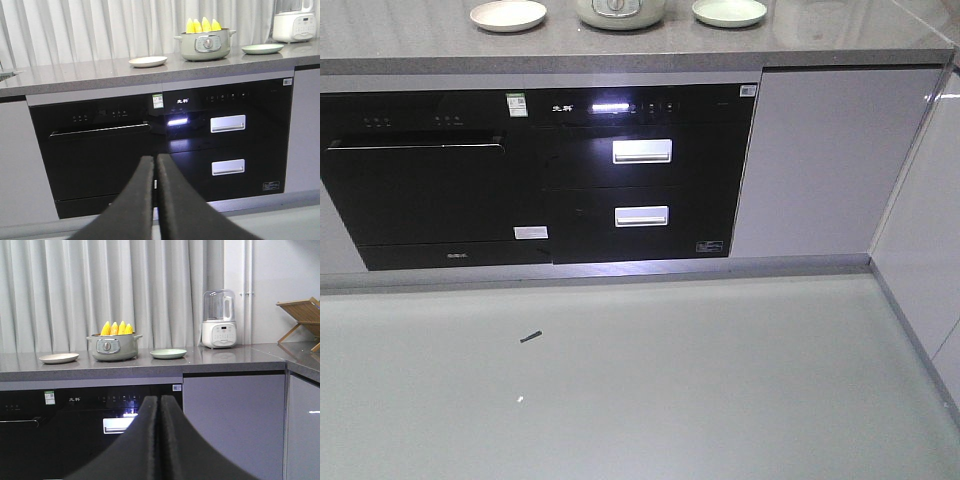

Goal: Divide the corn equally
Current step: 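Drive the base forward toward the counter with the corn pot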

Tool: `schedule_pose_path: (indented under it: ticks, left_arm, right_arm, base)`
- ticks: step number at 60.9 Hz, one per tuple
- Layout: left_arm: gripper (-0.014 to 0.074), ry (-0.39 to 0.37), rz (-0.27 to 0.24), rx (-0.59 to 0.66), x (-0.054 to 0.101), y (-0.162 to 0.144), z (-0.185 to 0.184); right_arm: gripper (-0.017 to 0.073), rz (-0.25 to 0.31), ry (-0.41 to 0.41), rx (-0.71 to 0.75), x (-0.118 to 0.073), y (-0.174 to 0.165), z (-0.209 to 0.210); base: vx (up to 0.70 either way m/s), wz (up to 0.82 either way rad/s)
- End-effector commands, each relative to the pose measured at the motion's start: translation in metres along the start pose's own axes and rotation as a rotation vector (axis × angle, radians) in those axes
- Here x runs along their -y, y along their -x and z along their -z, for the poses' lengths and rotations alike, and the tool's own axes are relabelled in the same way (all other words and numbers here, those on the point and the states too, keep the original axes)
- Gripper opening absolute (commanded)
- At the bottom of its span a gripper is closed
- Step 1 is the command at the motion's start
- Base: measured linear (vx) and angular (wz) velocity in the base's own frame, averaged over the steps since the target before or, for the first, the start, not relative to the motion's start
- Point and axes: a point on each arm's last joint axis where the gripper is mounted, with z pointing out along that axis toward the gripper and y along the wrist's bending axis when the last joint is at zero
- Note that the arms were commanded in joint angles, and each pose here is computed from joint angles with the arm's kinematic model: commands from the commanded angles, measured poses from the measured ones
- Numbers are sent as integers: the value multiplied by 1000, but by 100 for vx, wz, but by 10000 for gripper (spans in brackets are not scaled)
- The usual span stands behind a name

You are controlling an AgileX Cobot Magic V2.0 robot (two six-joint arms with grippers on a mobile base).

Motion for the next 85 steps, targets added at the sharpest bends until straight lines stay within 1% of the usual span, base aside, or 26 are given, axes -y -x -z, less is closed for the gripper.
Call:
schedule_pose_path:
  ticks: [1,85]
  left_arm:
    - [-7,-4,9,89,0,7,2]
    - [-7,-4,9,89,0,7,2]
  right_arm:
    - [-1,18,6,64,-1,4,1]
    - [-1,18,6,65,-1,4,1]
  base:
    - [6,-1]
    - [5,0]
